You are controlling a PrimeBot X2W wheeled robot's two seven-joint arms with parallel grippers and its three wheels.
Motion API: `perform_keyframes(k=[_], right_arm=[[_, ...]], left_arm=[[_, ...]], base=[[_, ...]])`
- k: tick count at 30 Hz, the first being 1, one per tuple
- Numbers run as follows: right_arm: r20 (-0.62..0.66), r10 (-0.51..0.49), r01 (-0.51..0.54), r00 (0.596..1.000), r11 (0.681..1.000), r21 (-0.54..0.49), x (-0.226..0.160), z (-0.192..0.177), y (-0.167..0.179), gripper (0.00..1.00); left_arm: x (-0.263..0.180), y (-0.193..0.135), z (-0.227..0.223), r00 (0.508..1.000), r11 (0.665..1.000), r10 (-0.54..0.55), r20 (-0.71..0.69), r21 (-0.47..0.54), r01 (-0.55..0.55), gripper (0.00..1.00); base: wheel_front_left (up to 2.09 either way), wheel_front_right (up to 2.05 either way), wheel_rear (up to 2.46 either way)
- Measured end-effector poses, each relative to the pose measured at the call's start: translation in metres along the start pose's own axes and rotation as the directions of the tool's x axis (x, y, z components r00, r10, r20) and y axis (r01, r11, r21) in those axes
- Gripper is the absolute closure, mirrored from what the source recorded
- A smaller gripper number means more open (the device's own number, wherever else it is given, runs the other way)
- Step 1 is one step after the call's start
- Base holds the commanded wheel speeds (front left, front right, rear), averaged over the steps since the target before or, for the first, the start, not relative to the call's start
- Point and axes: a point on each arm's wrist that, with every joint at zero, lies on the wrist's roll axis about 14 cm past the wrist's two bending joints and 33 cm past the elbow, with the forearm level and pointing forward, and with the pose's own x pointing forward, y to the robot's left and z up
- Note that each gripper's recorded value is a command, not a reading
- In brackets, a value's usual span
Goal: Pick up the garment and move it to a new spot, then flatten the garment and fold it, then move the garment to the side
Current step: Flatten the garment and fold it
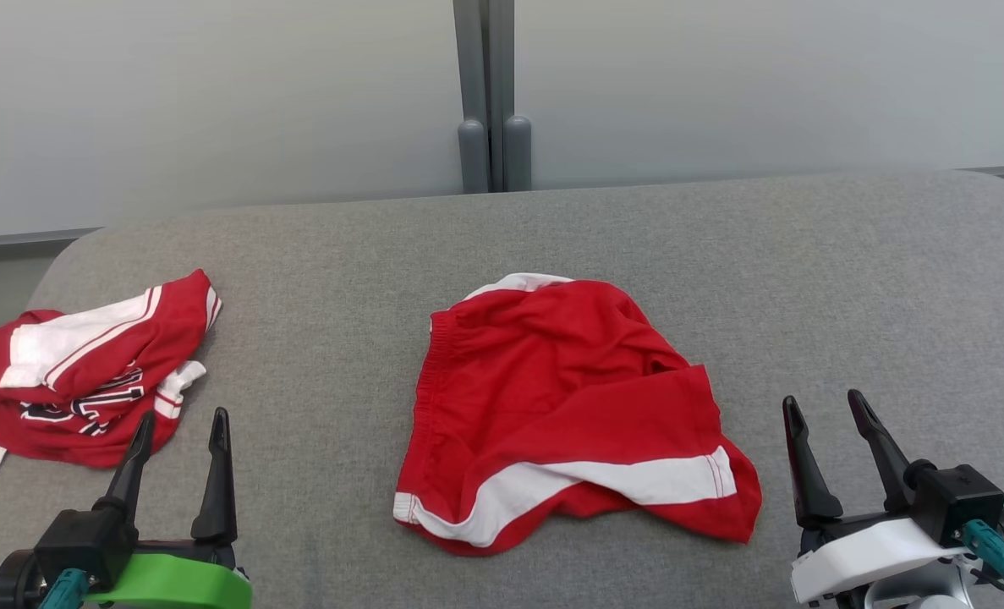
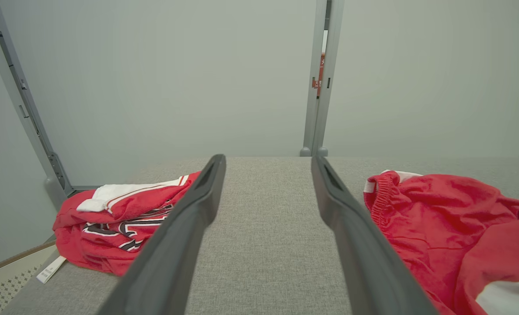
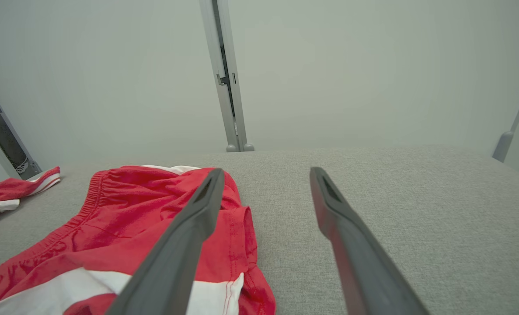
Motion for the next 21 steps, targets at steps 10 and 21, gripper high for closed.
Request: perform_keyframes(k=[10,21], right_arm=[[-0.011,0.016,-0.016,1.0,1.0,-0.013,0.0011,0.0027,0.006,0.0],[-0.031,0.021,-0.021,0.999,1.0,-0.015,0.0005,0.0008,0.008,0.0]], left_arm=[[-0.0028,0.0015,-0.0014,1.0,1.0,-0.003,-0.005,0.007,0.003,0.0],[-0.0045,0.0043,-0.0005,1.0,1.0,0.005,-0.003,0.012,-0.005,0.0]], base=[[0.0,0.0,0.0],[0.0,0.0,0.0]])
